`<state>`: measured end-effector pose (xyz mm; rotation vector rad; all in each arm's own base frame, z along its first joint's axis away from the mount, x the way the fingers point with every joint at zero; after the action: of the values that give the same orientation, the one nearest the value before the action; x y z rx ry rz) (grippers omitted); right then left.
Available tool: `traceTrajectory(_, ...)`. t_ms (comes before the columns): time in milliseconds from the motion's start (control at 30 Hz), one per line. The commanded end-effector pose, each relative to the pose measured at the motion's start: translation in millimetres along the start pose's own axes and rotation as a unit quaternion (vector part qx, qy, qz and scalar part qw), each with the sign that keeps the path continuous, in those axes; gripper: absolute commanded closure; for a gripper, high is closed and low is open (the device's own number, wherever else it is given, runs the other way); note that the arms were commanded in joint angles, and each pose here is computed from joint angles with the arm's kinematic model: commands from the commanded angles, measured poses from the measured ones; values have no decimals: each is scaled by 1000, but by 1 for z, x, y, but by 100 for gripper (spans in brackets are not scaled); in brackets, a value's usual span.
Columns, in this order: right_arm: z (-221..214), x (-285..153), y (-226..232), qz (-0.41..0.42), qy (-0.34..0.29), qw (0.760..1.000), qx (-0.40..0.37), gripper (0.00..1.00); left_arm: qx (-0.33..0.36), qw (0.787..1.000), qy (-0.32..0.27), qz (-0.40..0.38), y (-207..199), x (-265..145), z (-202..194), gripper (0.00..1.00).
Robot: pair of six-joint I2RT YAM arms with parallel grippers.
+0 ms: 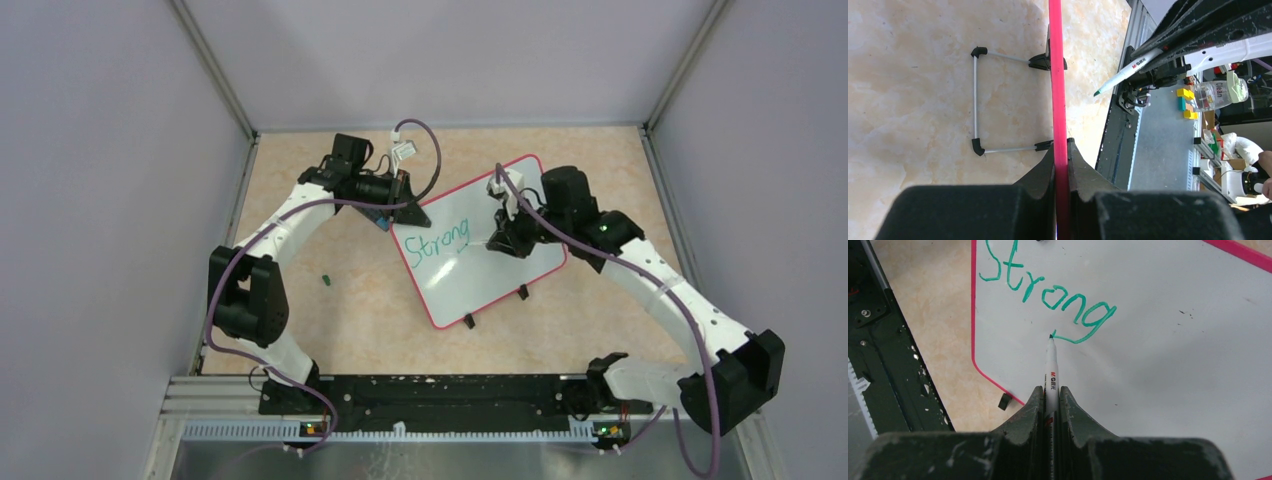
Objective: Write a sentence on the whiteboard
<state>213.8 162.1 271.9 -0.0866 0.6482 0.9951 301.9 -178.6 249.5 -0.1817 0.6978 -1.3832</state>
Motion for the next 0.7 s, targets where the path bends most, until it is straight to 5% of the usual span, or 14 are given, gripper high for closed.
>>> traceTrajectory(0, 15, -18, -3, 23, -31, 999, -7, 100, 29, 999, 6, -37, -7, 11, -4, 100)
traceTrajectory(667, 9, -30, -43, 16, -44, 998, 43, 100, 34, 999, 12, -38, -7, 14, -7, 100)
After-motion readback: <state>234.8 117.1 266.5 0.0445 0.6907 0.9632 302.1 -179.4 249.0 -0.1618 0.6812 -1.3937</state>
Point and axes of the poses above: each gripper's point midway between its finger pads, its own x axis out along the fingers, its own y axis along the line the jaws close on, z = x × y, the point moved 9 cm from there along -x, back along the fingers, and after that the axes turned 11 degrees about x, right-handed, at the moved point
